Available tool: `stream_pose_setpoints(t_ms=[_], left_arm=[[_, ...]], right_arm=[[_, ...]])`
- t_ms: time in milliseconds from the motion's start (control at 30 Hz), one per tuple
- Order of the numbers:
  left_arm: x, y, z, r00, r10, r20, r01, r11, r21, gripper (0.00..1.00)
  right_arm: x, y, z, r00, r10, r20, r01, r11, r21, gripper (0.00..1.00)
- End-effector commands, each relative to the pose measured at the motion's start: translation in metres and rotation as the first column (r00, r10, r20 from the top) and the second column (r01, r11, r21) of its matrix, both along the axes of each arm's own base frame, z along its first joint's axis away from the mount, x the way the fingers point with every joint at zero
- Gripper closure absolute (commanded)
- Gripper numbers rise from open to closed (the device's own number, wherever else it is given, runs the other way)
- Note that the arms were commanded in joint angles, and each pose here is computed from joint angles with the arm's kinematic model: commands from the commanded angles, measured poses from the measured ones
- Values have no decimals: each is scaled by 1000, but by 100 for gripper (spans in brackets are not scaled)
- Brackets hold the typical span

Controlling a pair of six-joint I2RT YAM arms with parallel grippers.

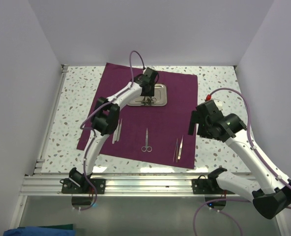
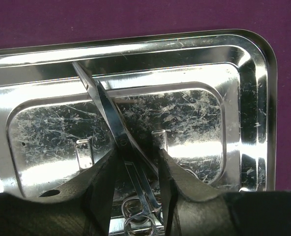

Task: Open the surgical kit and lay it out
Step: Pick up the medical item from the container.

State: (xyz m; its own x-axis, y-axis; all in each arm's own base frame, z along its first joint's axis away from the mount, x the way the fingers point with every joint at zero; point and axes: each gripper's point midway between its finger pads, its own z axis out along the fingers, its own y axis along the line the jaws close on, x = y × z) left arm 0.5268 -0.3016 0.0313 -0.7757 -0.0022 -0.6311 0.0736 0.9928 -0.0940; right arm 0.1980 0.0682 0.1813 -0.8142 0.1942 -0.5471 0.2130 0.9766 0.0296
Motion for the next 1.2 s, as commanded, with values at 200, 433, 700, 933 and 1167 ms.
stream_pose_setpoints(t_ms=[200,433,700,933,1167], left_arm=[[-14,12,-44,995,6,-99,-3,1000,27,76],[-15,18,-48,993,4,-116,0,999,35,100],[17,8,26,999,-6,44,8,999,-32,100],[35,1,112,980,6,201,20,992,-125,100],[14,16,160,971,25,240,9,990,-142,100]], right_arm=[[3,-8,11,999,-32,39,33,999,-22,2],[6,-5,9,999,-17,37,18,1000,-18,2],[8,-1,9,999,-2,37,3,1000,-7,2],[9,0,9,999,10,40,-10,1000,-5,1],[13,7,5,999,32,38,-33,999,11,1]])
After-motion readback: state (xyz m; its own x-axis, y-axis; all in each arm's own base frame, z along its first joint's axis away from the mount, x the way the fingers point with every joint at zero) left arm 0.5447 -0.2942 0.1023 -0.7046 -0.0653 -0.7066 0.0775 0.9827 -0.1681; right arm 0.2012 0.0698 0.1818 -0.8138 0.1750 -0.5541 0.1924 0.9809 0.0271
